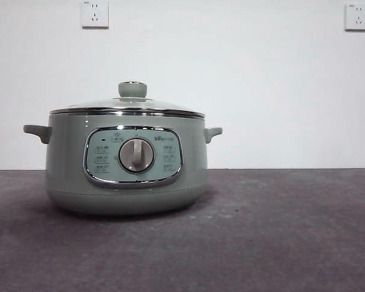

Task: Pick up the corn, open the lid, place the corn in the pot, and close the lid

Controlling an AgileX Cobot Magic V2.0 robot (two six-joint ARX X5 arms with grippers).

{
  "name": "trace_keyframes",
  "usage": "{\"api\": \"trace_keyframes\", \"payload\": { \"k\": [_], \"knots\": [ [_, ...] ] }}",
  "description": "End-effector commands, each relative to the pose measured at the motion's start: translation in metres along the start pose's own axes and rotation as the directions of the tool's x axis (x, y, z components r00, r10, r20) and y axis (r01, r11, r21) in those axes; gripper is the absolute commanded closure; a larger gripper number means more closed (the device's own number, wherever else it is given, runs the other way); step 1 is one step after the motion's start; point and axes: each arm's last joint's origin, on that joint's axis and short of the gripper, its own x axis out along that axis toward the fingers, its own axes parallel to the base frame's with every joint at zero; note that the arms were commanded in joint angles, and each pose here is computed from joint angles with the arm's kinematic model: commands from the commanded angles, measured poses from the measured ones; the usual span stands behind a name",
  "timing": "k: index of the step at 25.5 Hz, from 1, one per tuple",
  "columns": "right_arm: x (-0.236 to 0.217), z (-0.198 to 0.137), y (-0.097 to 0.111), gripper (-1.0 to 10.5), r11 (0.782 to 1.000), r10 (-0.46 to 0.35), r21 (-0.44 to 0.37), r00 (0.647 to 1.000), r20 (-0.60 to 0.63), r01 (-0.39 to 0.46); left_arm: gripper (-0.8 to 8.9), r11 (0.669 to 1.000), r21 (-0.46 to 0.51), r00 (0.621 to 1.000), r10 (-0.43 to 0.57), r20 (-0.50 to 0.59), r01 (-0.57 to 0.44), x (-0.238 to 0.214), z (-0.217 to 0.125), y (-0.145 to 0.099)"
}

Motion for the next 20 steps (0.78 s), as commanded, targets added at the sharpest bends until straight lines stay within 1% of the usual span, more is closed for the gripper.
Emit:
{"api": "trace_keyframes", "payload": {
  "k": [1, 2, 5, 7, 8, 9, 11, 14, 16, 18, 20],
  "knots": [
    [0.001, -0.004, -0.001, 9.5, 1.000, -0.010, -0.008, 0.999, -0.032, 0.010, 8.15, 1.000, 0.007, 0.999, 0.028, 0.022, -0.028, 0.002, 0.001, 0.001],
    [0.001, -0.004, -0.001, 9.5, 1.000, -0.010, -0.008, 0.999, -0.032, 0.010, 8.15, 0.999, 0.012, 0.998, 0.049, 0.035, -0.050, 0.002, 0.003, 0.002],
    [0.001, -0.004, -0.001, 9.5, 1.000, -0.010, -0.008, 0.999, -0.032, 0.010, 8.15, 0.986, 0.028, 0.983, 0.162, 0.086, -0.165, 0.001, 0.007, 0.005],
    [0.001, -0.004, -0.001, 9.5, 1.000, -0.010, -0.008, 0.999, -0.032, 0.010, 8.15, 0.960, 0.046, 0.953, 0.267, 0.141, -0.276, -0.002, 0.011, 0.008],
    [0.001, -0.004, -0.001, 9.5, 1.000, -0.010, -0.008, 0.999, -0.032, 0.010, 8.15, 0.942, 0.059, 0.932, 0.315, 0.177, -0.329, -0.006, 0.013, 0.010],
    [0.001, -0.004, -0.001, 9.5, 1.000, -0.010, -0.008, 0.999, -0.032, 0.010, 8.15, 0.928, 0.075, 0.916, 0.342, 0.211, -0.364, -0.010, 0.014, 0.012],
    [0.001, -0.004, -0.001, 9.5, 1.000, -0.010, -0.008, 0.999, -0.032, 0.010, 8.15, 0.915, 0.095, 0.892, 0.354, 0.282, -0.393, -0.020, 0.016, 0.013],
    [0.001, -0.004, -0.001, 9.5, 1.000, -0.010, -0.008, 0.999, -0.032, 0.010, 8.15, 0.904, 0.125, 0.855, 0.333, 0.398, -0.410, -0.035, 0.014, 0.014],
    [0.001, -0.004, -0.001, 9.5, 1.000, -0.010, -0.008, 0.999, -0.032, 0.010, 8.15, 0.886, 0.147, 0.817, 0.327, 0.476, -0.440, -0.041, 0.008, 0.016],
    [0.001, -0.004, -0.001, 9.5, 1.000, -0.010, -0.008, 0.999, -0.032, 0.010, 8.15, 0.856, 0.155, 0.766, 0.342, 0.544, -0.493, -0.042, -0.003, 0.021],
    [0.001, -0.004, -0.001, 9.5, 1.000, -0.010, -0.008, 0.999, -0.032, 0.010, 8.15, 0.826, 0.152, 0.724, 0.368, 0.584, -0.543, -0.038, -0.016, 0.027]
  ]
}}
